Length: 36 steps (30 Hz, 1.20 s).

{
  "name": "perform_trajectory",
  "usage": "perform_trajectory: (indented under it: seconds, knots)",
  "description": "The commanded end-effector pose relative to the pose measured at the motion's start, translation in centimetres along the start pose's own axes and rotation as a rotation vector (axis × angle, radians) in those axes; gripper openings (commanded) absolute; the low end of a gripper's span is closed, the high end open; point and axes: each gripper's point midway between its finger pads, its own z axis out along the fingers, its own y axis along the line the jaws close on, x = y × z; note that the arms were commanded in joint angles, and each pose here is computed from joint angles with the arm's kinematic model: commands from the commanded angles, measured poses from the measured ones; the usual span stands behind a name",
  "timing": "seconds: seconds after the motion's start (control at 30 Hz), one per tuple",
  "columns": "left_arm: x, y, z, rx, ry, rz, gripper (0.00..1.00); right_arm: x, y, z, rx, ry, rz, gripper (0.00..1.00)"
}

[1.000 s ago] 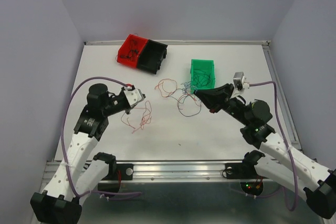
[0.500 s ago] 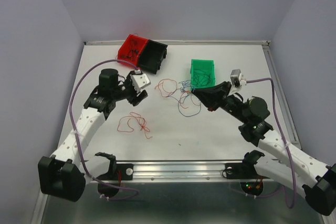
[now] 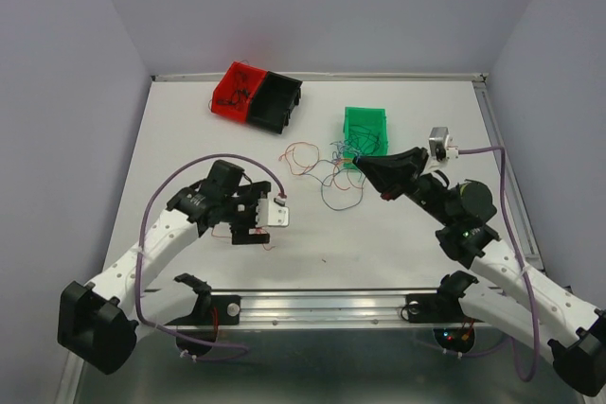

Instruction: Untangle the cables

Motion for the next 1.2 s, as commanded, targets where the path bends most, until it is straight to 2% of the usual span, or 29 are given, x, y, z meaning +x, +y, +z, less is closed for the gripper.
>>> perform_trajectory:
  seconds: [0.0, 0.17, 0.63, 0.67, 0.7, 0.77, 0.8, 0.87, 0.9, 1.0, 1.07, 1.17]
  knots:
    - [0.5, -0.8, 0.5, 0.029, 0.048, 0.109, 0.99, -0.9, -0.2, 0.1, 0.007, -0.033, -0.026, 0.0]
    - [1.7, -1.4, 2.2, 0.077, 0.109, 0.053, 0.99, -0.6, -0.5, 0.2, 0.021, -0.028, -0.022, 0.01]
    - [5.0, -0.7, 6.7, 0.055, 0.244, 0.022, 0.99, -0.8, -0.7, -0.1, 0.035, -0.039, -0.029, 0.01]
    - [5.5, -0.2, 6.8, 0.035, 0.269, 0.019, 0.94, -0.9, -0.7, -0.2, 0.036, -0.044, -0.03, 0.01]
    - [6.1, -0.4, 7.2, 0.048, 0.289, 0.015, 0.8, -0.9, -0.7, -0.2, 0.036, -0.046, -0.032, 0.01]
    - [6.6, -0.4, 7.4, 0.055, 0.316, -0.002, 0.61, -0.9, -0.7, -0.3, 0.039, -0.049, -0.034, 0.0]
    - [6.8, -0.4, 7.7, 0.061, 0.324, -0.011, 0.49, -1.0, -0.7, -0.5, 0.039, -0.052, -0.034, 0.01]
    - [7.1, -0.5, 7.9, 0.067, 0.336, -0.02, 0.43, -1.2, -0.6, -0.7, 0.04, -0.059, -0.034, 0.01]
    - [7.1, -0.5, 7.9, 0.07, 0.337, -0.021, 0.25, -1.5, -0.5, -0.8, 0.039, -0.068, -0.04, 0.01]
    - [6.2, 0.5, 7.6, 0.036, 0.321, -0.034, 0.0, -1.5, -0.5, -1.0, 0.042, -0.073, -0.041, 0.0]
    - [5.3, 1.6, 7.3, -0.006, 0.297, -0.038, 0.0, -1.6, -0.4, -1.2, 0.047, -0.078, -0.041, 0.01]
    - [3.1, 5.2, 6.0, -0.153, 0.253, -0.05, 0.0, -1.6, -0.8, -1.3, 0.064, -0.084, -0.043, 0.01]
